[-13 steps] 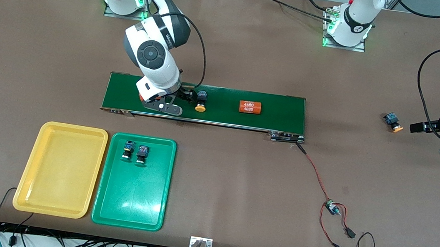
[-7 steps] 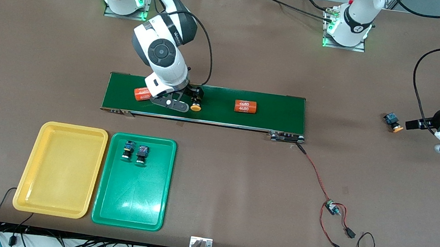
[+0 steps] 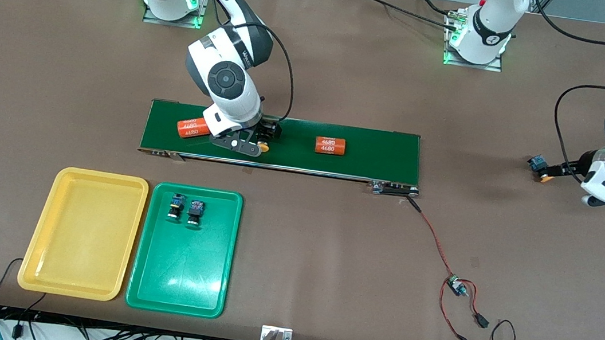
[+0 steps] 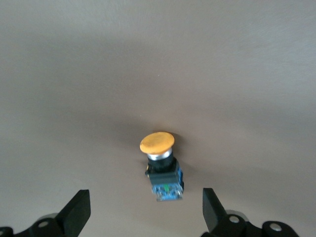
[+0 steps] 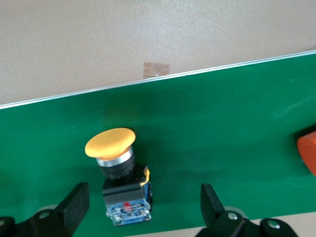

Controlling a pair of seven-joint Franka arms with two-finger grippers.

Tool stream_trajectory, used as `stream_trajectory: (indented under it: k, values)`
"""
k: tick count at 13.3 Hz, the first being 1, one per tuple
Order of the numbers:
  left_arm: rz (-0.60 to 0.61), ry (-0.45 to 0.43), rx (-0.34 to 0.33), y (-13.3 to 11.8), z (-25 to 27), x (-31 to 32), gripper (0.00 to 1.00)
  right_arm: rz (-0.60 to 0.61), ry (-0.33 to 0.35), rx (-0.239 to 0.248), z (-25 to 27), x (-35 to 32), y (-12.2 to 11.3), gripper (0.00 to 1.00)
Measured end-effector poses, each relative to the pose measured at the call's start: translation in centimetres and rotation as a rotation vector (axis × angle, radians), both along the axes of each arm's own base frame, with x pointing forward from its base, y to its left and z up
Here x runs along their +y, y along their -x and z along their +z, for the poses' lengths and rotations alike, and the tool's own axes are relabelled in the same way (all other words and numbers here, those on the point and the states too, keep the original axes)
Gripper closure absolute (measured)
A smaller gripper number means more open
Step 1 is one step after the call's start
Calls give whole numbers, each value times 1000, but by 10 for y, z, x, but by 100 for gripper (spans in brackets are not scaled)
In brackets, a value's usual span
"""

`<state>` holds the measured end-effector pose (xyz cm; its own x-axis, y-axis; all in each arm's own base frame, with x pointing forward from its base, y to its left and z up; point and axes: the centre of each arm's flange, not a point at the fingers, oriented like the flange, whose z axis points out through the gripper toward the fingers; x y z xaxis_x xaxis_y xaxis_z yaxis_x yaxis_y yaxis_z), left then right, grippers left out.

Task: Sort buttons by color to trays
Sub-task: 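Grasp the yellow buttons with the right gripper and the left gripper, then move the right gripper to the yellow tray while the left gripper reaches belt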

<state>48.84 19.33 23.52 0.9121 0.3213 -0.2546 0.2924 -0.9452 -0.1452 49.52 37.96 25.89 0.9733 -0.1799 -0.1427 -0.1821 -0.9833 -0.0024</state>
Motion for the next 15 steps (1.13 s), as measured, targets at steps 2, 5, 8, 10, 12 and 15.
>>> stream_trajectory:
  k: [2,5,8,10,12,15]
  values:
    - [4,5,4,3,-25,-2,3,-1,-2,1,-4,0,0,0]
    - [46,38,26,8,-54,-5,10,-4,-8,3,-14,1,-1,14]
    - [50,46,52,14,-67,-6,28,-9,-10,4,-20,-1,-3,34]
    - [49,48,58,15,-69,-7,48,-18,-11,0,-19,-4,-6,59]
    - [47,51,67,15,-67,-8,55,-30,-18,-13,-13,-8,-15,59]
    - [30,68,100,8,-51,-19,55,-67,-5,-24,22,-23,-43,59]
